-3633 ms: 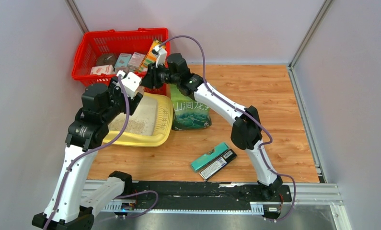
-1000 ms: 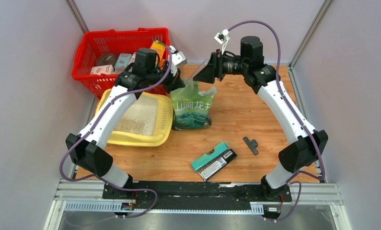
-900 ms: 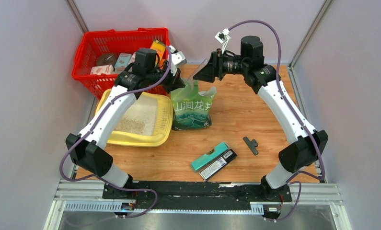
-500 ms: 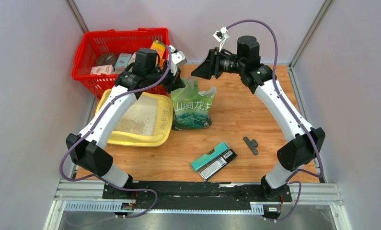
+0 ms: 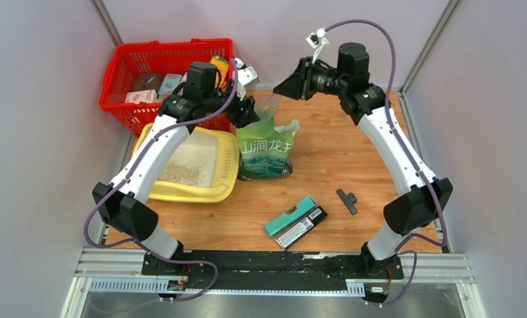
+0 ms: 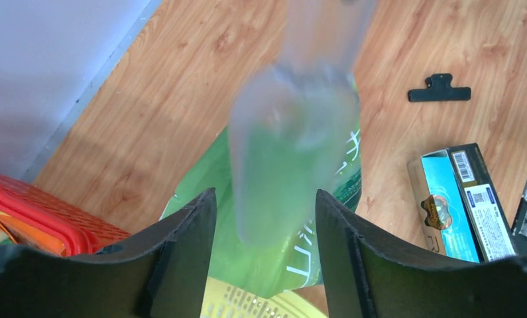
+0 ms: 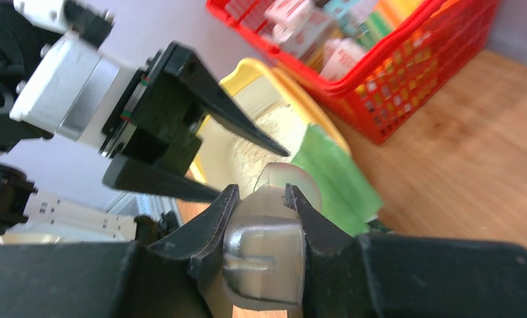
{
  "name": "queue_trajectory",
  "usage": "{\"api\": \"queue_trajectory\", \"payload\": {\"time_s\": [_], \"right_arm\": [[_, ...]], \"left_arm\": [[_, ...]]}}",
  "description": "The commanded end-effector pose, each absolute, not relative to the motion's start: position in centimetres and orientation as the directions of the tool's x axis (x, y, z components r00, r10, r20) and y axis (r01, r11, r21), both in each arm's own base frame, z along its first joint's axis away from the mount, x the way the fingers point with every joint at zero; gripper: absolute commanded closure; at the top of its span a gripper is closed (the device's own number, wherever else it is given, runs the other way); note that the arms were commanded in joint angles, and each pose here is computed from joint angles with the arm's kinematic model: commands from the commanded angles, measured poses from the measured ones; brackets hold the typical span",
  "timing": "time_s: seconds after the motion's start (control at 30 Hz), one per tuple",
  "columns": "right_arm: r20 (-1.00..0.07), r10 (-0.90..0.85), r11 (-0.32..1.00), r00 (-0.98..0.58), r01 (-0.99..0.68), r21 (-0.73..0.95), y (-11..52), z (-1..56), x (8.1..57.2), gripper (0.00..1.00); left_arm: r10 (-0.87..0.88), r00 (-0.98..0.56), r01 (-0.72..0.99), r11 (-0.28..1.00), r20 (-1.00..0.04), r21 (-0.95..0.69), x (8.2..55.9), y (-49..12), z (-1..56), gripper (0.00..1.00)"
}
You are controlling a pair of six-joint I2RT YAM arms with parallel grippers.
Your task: Fill the litter box with clean litter
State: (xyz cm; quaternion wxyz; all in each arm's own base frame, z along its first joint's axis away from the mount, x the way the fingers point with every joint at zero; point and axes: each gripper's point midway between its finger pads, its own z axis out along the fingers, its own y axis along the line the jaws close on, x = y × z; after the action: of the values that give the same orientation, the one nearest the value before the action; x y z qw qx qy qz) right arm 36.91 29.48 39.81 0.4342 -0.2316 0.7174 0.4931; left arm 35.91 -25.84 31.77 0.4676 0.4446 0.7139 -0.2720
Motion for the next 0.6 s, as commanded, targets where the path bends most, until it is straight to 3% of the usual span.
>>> {"api": "queue_trajectory", "payload": {"time_s": [0.0, 0.2, 0.57], "right_arm": [[-0.925, 0.179, 0.491, -0.336, -0.784, 0.380, 25.1, 46.3, 38.5, 1.00], [-0.944, 0.132, 0.628, -0.301, -0.712, 0.315, 21.7, 44.3, 39.6, 1.00], [-0.965, 0.012, 0.628, -0.263, -0.748, 0.212, 20.9, 42.4, 37.6, 1.00]], "left_arm": [[0.407, 0.014, 0.911, 0.372, -0.913, 0.180, 34.8, -24.8, 35.4, 0.33], [0.514, 0.011, 0.951, 0.260, -0.858, 0.168, 35.6, -25.0, 32.4, 0.30], [0.545, 0.013, 0.962, 0.221, -0.838, 0.159, 38.9, -26.4, 29.9, 0.28]]}}
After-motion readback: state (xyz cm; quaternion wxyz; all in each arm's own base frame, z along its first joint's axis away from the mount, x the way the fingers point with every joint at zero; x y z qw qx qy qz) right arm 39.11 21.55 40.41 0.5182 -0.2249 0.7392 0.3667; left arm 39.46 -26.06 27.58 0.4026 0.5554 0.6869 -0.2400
